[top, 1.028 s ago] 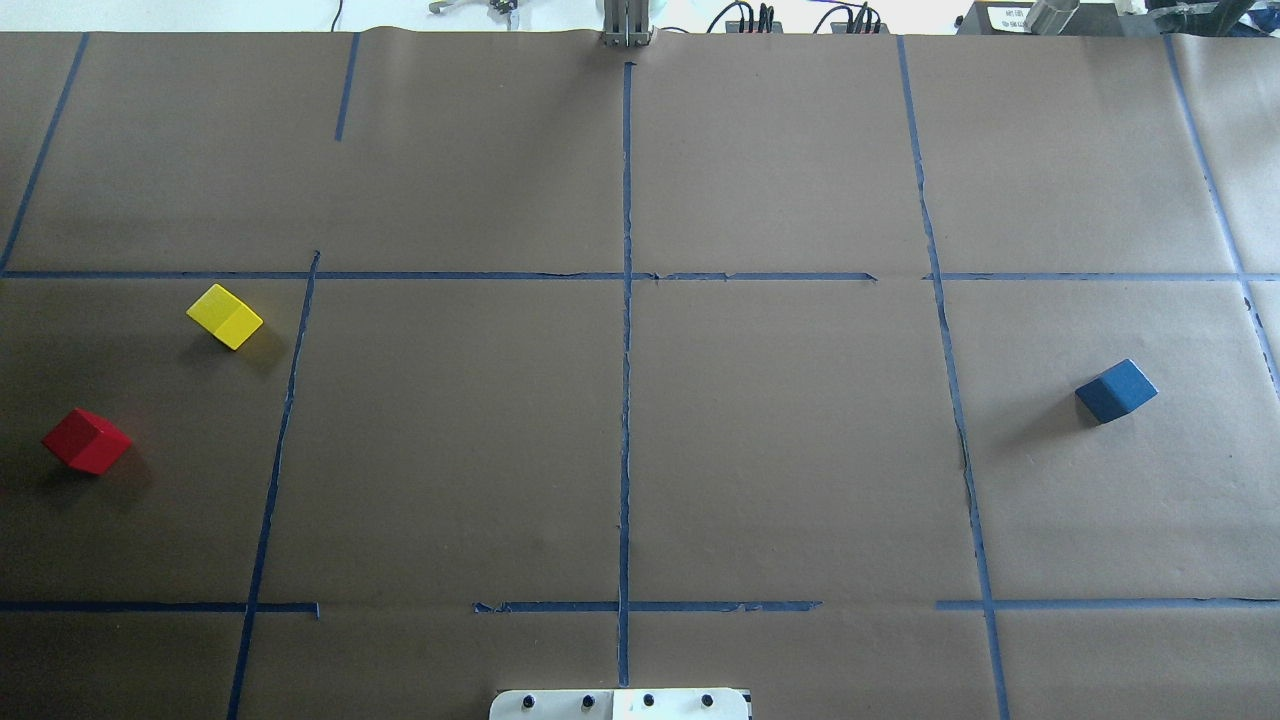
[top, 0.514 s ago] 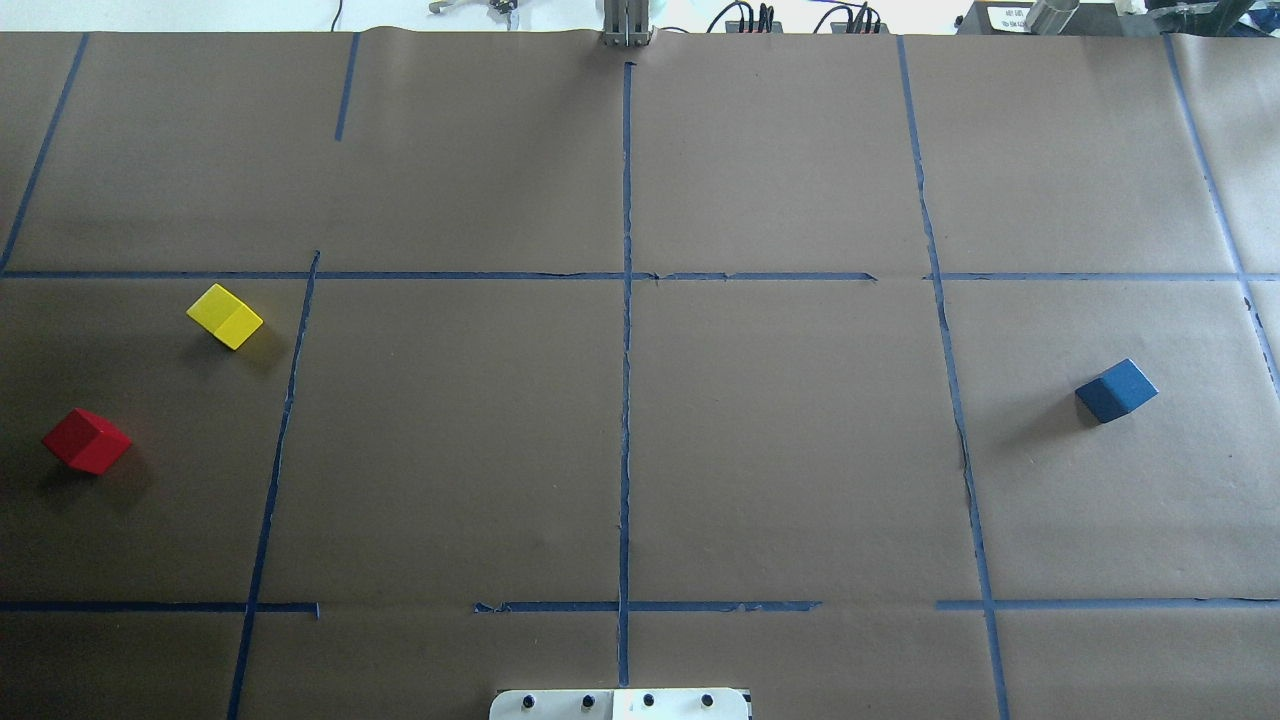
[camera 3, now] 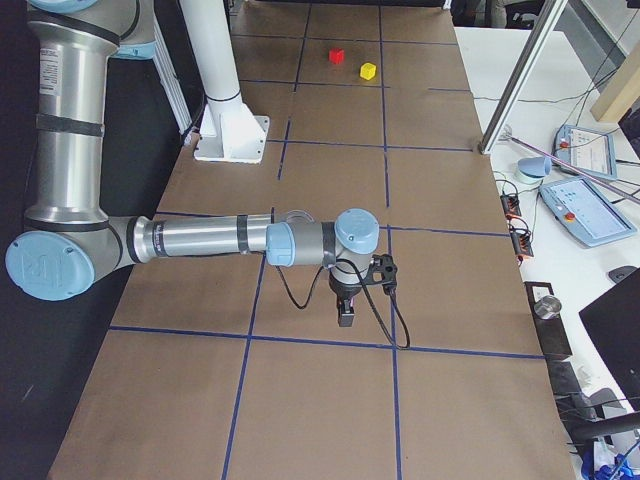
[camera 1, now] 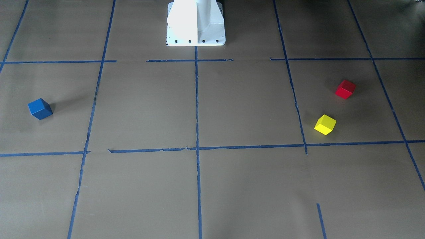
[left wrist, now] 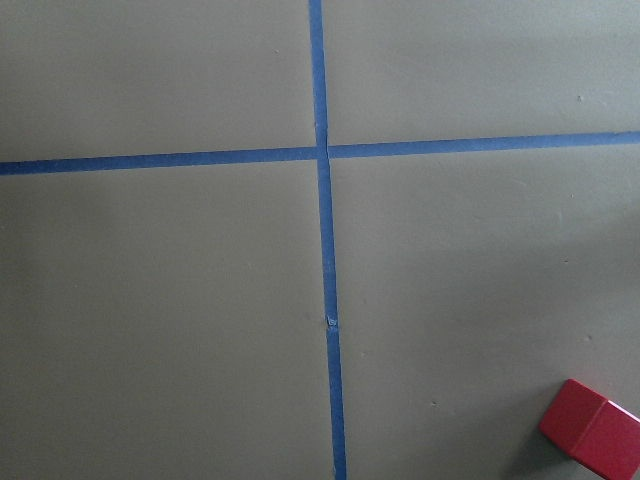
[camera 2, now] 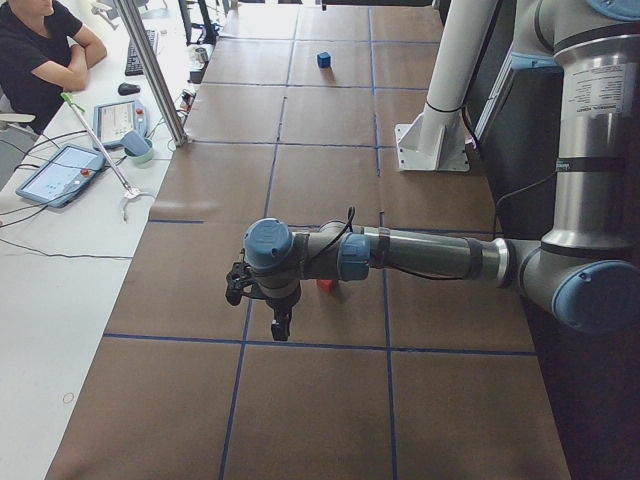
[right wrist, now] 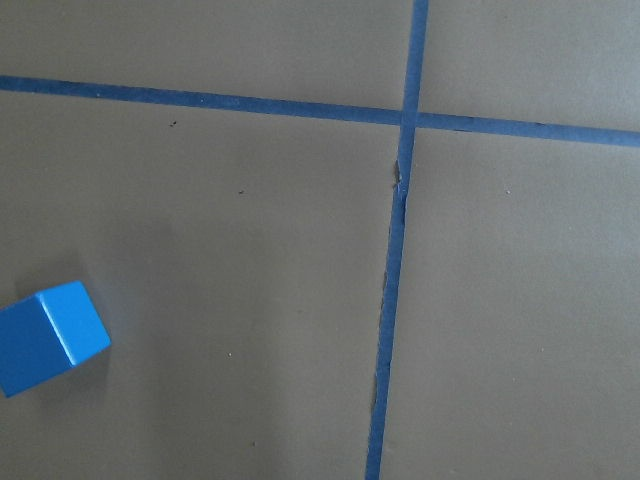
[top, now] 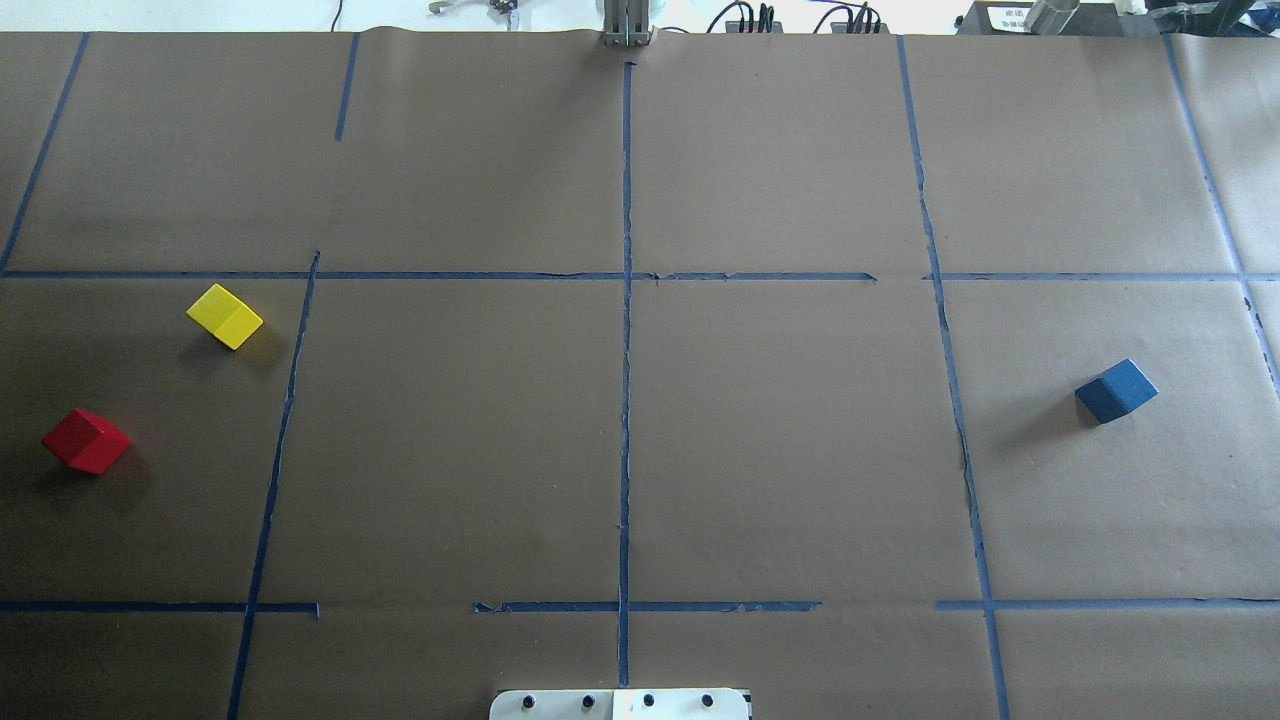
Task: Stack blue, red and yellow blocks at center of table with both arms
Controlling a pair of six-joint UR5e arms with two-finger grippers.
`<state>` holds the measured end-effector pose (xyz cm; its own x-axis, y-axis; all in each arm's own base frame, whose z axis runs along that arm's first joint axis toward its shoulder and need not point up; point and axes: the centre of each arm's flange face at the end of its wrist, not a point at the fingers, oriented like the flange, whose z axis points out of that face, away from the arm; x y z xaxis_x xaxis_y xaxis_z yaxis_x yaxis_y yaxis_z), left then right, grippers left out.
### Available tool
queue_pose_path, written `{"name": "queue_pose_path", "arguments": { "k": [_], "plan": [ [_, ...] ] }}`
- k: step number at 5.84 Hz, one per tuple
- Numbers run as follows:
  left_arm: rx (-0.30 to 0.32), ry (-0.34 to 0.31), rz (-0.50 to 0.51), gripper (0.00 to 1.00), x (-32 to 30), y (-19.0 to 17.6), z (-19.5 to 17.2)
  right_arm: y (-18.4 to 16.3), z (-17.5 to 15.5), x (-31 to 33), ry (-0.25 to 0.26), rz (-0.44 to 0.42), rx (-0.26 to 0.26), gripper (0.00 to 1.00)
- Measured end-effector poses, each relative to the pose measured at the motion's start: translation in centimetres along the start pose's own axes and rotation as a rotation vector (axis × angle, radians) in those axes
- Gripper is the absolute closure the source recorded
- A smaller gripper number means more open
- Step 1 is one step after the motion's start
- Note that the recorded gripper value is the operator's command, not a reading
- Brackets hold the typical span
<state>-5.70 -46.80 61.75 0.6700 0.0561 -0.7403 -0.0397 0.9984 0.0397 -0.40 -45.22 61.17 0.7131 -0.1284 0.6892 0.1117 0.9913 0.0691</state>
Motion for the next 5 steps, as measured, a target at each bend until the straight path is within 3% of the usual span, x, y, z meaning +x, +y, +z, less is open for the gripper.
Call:
{"name": "queue_pose_path", "arguments": {
  "k": [3, 5],
  "plan": [
    [0.009, 0.000, 0.010, 0.00, 0.3, -0.2, -0.4, -2.1, 4.3, -9.9, -0.046, -0.169, 0.098, 0.01],
    [0.024, 0.000, 0.025, 0.00, 1.1, -0.4, -1.1, -1.8, 6.8, -14.0, -0.040, -0.271, 0.091, 0.01]
  ]
}}
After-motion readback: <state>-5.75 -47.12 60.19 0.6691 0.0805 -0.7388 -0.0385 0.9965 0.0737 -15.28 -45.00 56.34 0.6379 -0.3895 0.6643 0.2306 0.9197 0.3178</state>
